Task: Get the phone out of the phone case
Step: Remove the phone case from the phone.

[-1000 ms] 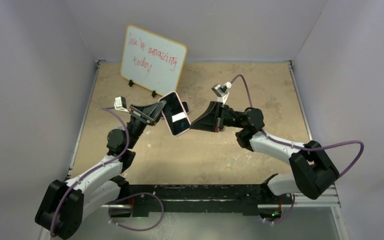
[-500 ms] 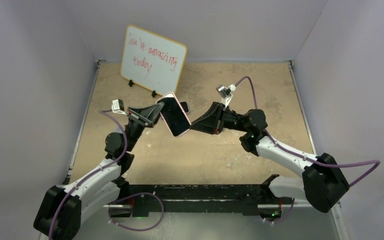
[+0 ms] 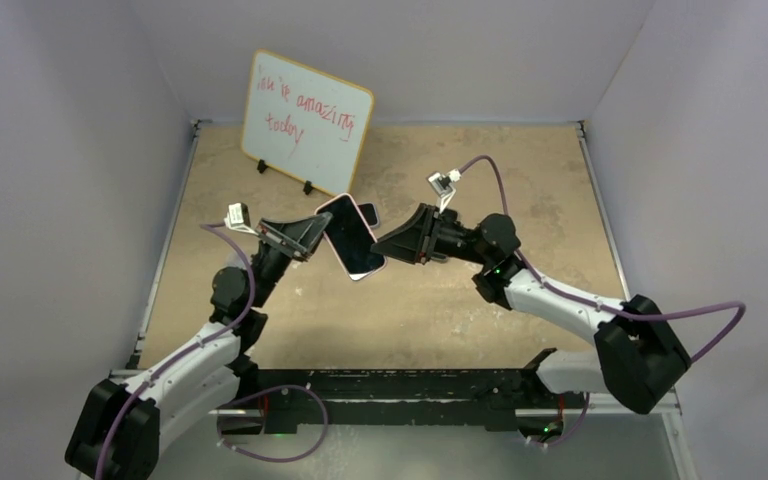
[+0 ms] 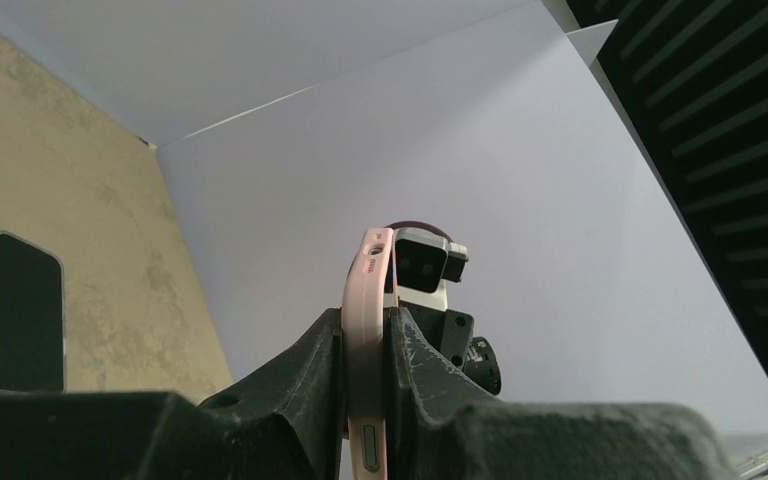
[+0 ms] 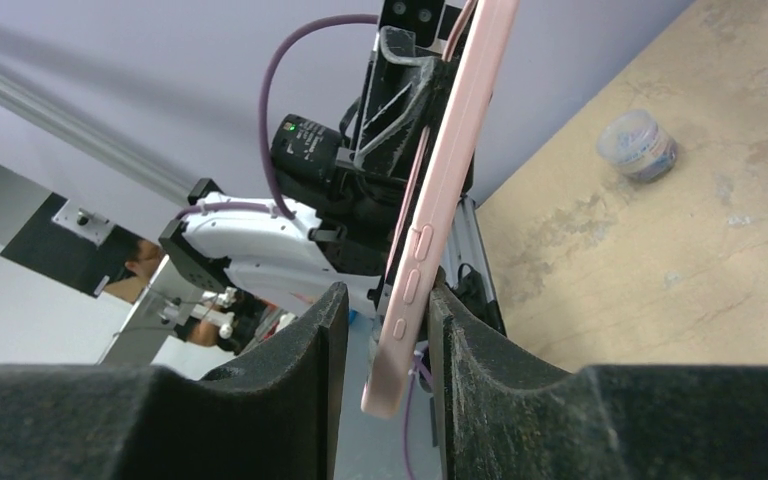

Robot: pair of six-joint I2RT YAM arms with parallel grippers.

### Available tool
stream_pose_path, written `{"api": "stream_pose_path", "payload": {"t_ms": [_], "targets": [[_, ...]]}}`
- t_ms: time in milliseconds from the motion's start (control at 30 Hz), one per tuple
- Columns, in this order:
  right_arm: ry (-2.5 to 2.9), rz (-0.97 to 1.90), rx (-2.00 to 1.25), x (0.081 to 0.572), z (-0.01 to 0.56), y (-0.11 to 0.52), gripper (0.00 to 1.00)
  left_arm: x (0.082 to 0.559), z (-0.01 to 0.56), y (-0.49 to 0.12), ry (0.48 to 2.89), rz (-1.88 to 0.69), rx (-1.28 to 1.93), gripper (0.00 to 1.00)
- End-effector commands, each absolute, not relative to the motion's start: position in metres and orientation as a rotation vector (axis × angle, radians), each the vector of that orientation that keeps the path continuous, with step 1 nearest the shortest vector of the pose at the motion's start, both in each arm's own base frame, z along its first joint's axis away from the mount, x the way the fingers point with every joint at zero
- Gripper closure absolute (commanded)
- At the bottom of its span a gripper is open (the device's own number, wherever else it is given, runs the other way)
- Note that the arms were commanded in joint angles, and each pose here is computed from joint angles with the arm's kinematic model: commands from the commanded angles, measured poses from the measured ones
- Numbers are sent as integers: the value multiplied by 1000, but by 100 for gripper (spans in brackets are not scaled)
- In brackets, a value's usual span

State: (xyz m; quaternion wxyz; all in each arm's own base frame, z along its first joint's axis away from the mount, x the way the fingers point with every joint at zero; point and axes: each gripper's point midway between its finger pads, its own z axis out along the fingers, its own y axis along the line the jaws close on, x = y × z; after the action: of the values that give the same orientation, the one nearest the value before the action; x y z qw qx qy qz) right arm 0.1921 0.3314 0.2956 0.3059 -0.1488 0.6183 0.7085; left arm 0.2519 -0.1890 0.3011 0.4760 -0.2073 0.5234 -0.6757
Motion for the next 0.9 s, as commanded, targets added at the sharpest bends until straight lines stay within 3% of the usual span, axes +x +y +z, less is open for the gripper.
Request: {"api": "stream_pose_path", "payload": {"t_ms": [0,300,367,500,567,767,867], "targets": [[1457,1876,-445,194,342,338,64,248,292,-195,1325,-1624,-459,100],[1494,1896,-457,194,331,352,69,249,294,-192,1300,-1625,-477,100],[1495,1902,-468,194,330,354,75,248,294,-192,1298,-1628,-471,100],[1476,1926,-504,188,336,354,100,243,296,-196,1307,-1644,-434,100],[1482,1938,-515,184,337,353,100,240,296,-199,1319,-1651,-402,100],[1467,1929,-515,184,346,346,100,226,293,-215,1392,-1691,-260,70],[1463,1929,-511,187,348,342,100,219,290,-222,1426,-1711,-199,63]]}}
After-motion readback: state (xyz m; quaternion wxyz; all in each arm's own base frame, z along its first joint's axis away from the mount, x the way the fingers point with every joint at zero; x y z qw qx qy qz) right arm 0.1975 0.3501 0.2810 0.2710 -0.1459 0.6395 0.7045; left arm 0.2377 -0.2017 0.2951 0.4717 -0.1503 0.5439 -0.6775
